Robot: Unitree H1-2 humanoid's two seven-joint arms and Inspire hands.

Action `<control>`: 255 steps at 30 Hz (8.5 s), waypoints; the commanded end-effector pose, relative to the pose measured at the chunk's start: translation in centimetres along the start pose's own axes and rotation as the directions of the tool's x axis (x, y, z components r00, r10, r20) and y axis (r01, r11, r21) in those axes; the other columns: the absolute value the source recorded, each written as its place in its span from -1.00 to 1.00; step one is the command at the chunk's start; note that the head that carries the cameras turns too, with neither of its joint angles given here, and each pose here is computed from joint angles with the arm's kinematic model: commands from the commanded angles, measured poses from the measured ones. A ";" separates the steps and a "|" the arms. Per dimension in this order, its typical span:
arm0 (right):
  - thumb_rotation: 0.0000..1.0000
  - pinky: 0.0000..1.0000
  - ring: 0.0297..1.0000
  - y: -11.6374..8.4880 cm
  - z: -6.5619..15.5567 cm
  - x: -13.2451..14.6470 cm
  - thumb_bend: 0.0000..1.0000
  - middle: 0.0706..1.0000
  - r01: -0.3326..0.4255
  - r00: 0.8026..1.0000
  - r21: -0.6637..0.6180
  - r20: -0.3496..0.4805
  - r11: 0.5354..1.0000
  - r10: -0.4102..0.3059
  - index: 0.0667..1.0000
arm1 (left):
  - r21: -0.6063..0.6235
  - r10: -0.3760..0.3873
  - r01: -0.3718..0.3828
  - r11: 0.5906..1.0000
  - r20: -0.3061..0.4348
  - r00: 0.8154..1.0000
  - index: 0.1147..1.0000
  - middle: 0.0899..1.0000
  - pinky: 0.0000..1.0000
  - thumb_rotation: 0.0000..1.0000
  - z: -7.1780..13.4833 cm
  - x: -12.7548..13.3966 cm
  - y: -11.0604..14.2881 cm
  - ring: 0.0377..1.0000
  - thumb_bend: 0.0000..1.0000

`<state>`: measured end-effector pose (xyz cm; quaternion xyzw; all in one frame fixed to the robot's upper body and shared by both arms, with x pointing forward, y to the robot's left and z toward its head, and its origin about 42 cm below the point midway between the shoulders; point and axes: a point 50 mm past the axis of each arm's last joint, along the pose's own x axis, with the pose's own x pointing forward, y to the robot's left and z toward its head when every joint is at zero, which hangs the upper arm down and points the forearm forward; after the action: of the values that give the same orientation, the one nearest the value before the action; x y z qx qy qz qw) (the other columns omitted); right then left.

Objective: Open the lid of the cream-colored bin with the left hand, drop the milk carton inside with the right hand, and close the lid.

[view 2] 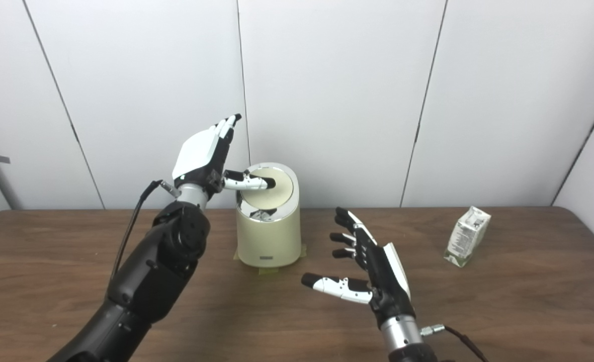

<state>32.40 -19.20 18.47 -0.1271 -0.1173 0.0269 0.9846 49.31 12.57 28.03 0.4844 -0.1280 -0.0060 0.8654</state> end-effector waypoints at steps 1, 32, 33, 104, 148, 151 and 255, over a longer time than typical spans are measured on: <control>-0.43 0.35 0.59 0.0 2.4 1.2 0.60 0.77 0.018 0.995 0.016 0.102 1.000 -0.020 0.77 | 0.044 0.043 -0.044 0.998 0.039 0.998 1.00 1.00 0.92 -0.30 0.9 0.7 1.4 1.00 1.00; -0.41 0.36 0.59 -0.4 2.6 0.8 0.61 0.77 0.017 0.994 0.008 0.106 1.000 -0.018 0.77 | 0.592 -0.026 -0.027 0.806 0.080 0.996 1.00 0.97 0.77 -0.33 -1.8 -0.1 -0.9 0.99 1.00; -0.41 0.36 0.59 -0.4 2.6 0.8 0.61 0.77 0.017 0.994 0.007 0.104 1.000 -0.017 0.77 | 0.604 -0.030 -0.025 0.797 0.081 0.996 1.00 0.97 0.77 -0.33 -1.8 -0.1 -0.9 0.99 1.00; -0.73 0.21 0.41 -16.1 6.5 2.2 0.50 0.55 0.384 0.922 -0.267 0.156 0.884 -0.354 0.58 | -0.687 0.108 -0.075 0.722 0.005 0.994 0.57 0.53 0.27 -0.86 -13.8 -19.3 0.1 0.44 0.29; -0.61 0.65 0.80 -22.9 -4.2 7.4 0.77 0.85 0.203 0.925 -0.417 -0.215 0.886 -0.313 0.85 | -0.668 0.091 -0.073 0.741 -0.007 0.996 0.51 0.44 0.24 -1.00 -13.2 -19.4 1.0 0.37 0.24; -0.63 0.48 0.67 -22.4 -5.1 7.5 0.77 0.76 0.232 0.920 -0.414 -0.199 0.880 -0.337 0.80 | -0.667 0.088 -0.068 0.742 -0.004 0.996 0.51 0.44 0.23 -1.00 -13.2 -19.4 1.0 0.37 0.23; -1.00 -0.45 -0.39 4.2 11.0 15.3 0.04 -0.23 0.216 0.947 0.071 0.227 0.974 -0.226 0.00 | -0.714 0.059 -0.059 0.697 -0.024 0.998 0.52 0.47 0.26 -0.65 -8.6 -18.3 -5.1 0.43 0.47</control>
<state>44.12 -12.58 26.62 -0.1004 -0.1675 -0.0722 0.9781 33.03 20.06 13.30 0.1057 -0.0852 -0.0312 0.9902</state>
